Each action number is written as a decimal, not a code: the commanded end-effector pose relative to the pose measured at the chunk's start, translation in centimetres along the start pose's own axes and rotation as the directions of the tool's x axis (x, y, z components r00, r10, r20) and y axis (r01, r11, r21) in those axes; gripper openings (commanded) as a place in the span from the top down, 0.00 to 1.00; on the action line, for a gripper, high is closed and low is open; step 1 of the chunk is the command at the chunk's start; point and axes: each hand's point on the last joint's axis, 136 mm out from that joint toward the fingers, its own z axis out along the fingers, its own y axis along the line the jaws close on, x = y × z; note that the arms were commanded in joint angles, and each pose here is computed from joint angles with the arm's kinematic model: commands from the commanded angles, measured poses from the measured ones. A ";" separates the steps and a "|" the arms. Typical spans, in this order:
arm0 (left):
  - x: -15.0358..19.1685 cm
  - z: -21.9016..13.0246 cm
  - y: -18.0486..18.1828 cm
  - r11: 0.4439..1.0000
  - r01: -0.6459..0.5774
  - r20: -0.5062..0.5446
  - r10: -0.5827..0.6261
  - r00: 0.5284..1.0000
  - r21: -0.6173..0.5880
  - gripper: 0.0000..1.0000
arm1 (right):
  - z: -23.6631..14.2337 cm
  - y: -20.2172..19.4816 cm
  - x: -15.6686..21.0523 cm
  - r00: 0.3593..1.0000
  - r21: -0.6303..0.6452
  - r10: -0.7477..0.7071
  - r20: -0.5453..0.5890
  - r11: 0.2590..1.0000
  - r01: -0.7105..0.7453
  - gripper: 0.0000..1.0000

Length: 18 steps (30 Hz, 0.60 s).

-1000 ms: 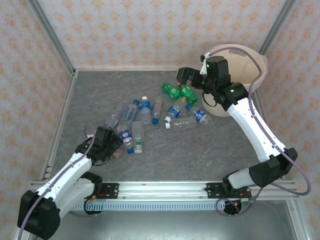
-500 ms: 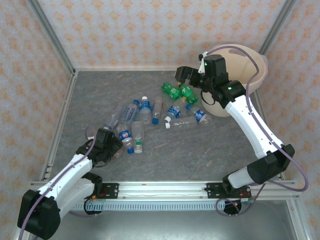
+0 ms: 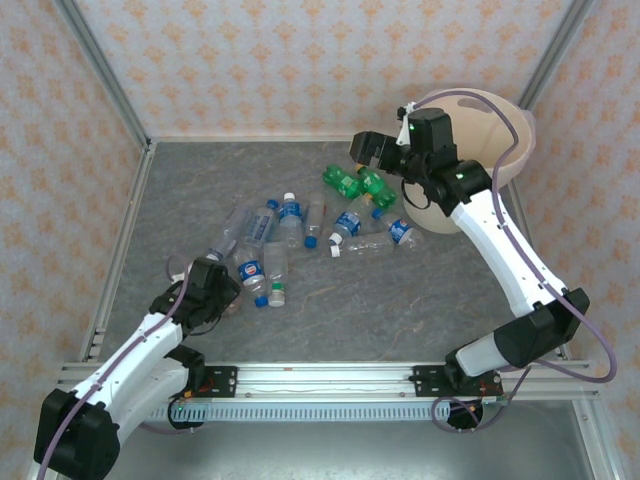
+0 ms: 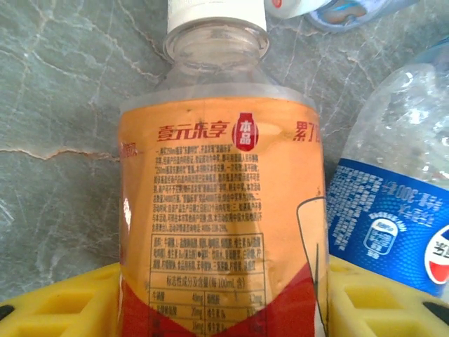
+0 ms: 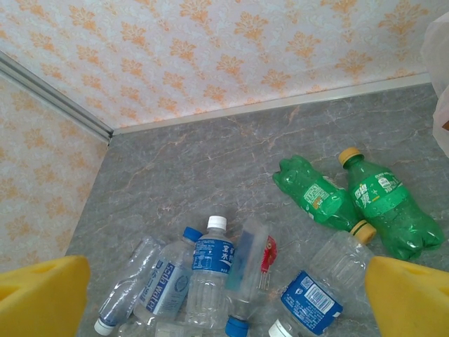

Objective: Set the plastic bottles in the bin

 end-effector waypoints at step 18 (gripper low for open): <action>-7.8 -8.8 -12.7 0.933 -0.231 0.271 0.155 0.950 0.275 0.46 | -1.3 1.6 -1.7 0.999 -0.038 -0.005 0.039 0.999 0.006 0.00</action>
